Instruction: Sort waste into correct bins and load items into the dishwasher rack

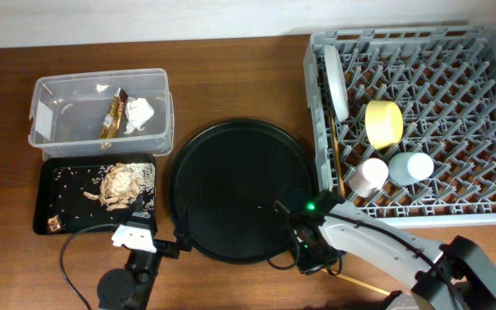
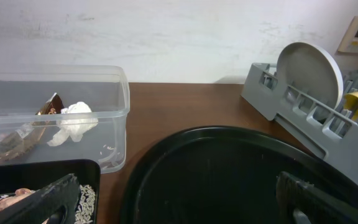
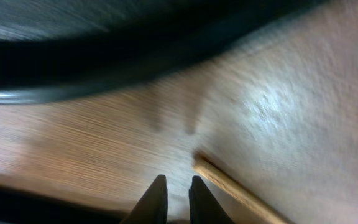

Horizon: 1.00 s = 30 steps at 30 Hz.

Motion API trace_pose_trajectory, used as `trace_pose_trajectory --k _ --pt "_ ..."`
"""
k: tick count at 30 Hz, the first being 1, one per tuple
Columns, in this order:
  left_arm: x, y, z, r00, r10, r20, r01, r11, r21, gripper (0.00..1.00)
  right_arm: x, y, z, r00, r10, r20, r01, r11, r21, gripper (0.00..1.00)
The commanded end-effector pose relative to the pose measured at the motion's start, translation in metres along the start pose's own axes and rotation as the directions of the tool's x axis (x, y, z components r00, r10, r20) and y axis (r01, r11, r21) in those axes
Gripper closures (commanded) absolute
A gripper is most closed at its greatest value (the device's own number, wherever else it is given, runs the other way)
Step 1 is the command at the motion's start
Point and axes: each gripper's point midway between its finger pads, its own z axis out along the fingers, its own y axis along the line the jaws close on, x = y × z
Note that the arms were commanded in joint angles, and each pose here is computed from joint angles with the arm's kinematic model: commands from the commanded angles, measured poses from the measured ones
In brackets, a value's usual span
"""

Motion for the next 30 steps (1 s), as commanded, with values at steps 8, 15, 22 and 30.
trace_pose_trajectory --k 8,15,22,30 --pt "0.002 -0.001 0.000 1.000 0.013 -0.004 -0.013 1.000 0.008 0.01 -0.021 0.002 -0.015 0.957 -0.277 0.083 0.272 0.960 0.062 0.55" --pt "0.002 -0.001 0.000 1.000 0.013 -0.004 -0.013 1.000 0.008 0.01 -0.021 0.056 -0.027 0.861 -0.477 0.176 0.506 0.841 -0.191 0.49" --pt "0.002 -0.001 0.000 1.000 0.013 -0.004 -0.013 1.000 0.008 0.01 -0.055 0.010 -0.010 0.822 -0.531 0.208 0.514 0.848 0.134 0.51" --pt "0.002 -0.001 0.000 1.000 0.013 -0.004 -0.013 1.000 0.008 0.01 -0.070 0.008 0.002 0.807 -0.518 0.283 0.487 0.856 0.174 0.02"
